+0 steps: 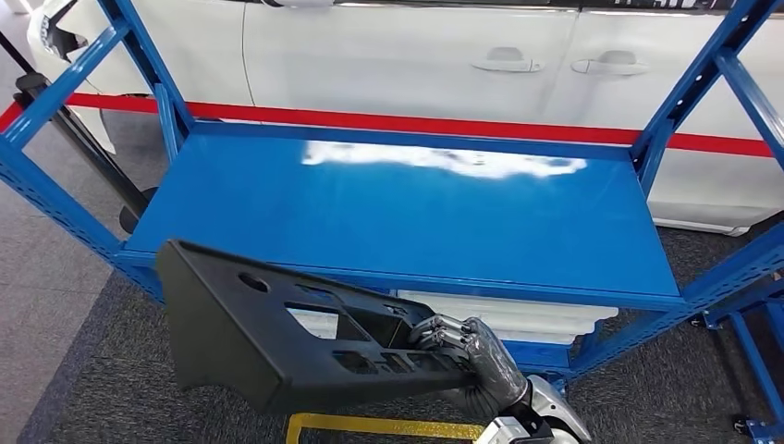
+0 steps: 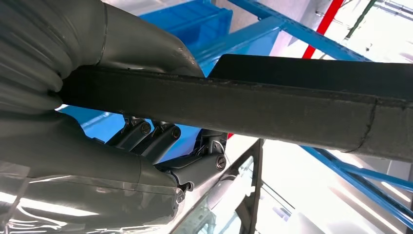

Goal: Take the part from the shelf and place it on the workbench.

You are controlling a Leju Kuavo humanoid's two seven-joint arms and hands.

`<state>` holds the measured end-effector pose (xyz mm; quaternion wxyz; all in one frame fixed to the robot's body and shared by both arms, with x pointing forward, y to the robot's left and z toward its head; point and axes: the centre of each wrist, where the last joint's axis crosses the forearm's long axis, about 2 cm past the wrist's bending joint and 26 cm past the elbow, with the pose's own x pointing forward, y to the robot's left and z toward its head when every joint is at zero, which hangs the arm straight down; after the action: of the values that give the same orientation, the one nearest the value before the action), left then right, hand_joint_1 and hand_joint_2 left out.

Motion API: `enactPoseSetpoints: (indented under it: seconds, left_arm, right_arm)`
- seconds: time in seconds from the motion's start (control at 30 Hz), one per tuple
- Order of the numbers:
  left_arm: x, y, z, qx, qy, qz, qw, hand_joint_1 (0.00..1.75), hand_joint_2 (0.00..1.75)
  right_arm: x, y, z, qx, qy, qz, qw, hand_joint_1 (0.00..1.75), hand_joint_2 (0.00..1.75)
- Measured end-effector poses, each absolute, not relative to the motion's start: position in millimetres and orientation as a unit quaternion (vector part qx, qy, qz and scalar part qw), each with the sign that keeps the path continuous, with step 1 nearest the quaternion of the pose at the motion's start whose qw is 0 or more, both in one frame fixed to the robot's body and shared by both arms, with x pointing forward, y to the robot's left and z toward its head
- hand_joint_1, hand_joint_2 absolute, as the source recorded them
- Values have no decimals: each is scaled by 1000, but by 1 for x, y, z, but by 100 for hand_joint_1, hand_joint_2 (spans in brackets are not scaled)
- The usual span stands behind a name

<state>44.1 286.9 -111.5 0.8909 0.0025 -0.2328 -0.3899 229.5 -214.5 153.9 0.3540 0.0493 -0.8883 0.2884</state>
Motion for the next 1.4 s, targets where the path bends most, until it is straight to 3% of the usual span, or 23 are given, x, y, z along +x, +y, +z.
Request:
enactPoseSetpoints:
  seconds: [1.4]
  left_arm:
    - [41,293,-112,13,-232,-374,898,0,0]
  right_arm:
    - [213,-217,137,80,-879,304,358,175,175]
